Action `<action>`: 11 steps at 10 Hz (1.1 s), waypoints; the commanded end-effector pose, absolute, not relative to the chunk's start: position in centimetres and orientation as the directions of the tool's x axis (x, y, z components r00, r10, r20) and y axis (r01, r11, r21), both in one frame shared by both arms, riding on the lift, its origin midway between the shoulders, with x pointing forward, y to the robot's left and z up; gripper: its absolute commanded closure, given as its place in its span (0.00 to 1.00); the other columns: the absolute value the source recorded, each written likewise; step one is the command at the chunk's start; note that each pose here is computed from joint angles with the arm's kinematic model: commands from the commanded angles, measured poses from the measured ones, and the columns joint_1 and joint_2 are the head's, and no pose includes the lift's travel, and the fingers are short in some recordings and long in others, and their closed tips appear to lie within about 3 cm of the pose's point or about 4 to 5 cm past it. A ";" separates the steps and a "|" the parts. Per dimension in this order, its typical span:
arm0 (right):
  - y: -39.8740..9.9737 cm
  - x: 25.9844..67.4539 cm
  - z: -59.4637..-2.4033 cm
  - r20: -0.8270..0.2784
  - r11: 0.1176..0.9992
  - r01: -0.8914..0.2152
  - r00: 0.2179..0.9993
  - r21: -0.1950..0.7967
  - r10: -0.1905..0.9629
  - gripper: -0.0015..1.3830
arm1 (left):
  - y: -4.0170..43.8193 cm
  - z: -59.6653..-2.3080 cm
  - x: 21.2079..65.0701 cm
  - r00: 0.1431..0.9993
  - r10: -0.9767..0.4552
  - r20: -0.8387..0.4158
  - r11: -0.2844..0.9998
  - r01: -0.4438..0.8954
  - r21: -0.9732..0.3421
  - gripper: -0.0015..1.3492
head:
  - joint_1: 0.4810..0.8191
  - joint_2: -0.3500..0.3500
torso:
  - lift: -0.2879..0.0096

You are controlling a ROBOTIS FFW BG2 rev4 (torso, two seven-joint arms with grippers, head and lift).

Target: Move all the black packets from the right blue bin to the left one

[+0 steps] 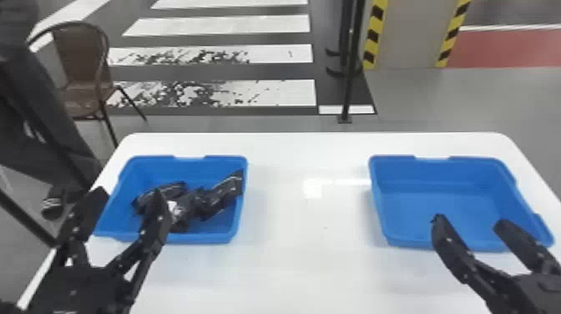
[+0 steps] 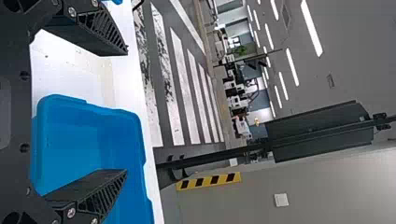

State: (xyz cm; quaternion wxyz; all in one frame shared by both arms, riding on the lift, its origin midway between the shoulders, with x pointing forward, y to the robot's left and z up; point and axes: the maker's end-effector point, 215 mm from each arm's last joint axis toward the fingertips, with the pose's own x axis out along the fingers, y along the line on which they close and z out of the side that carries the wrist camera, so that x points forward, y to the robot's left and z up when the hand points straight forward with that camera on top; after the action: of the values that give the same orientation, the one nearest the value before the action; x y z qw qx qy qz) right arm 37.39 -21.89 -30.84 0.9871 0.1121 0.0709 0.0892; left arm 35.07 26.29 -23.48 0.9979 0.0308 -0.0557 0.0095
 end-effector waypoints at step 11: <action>-22.0 37.4 -30.6 -0.109 0.957 -0.160 0.976 0.240 0.190 0.10 | 26.4 -23.4 34.9 0.993 0.017 0.115 0.998 -0.024 0.059 0.32 | 0.63 0.60 | 0.50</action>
State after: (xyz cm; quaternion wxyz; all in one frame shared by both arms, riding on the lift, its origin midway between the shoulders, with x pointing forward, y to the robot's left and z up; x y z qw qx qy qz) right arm 37.40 -21.95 -30.69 0.9871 0.1154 0.0669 0.0887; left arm 34.96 26.39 -23.44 0.9979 0.0301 -0.0569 0.0102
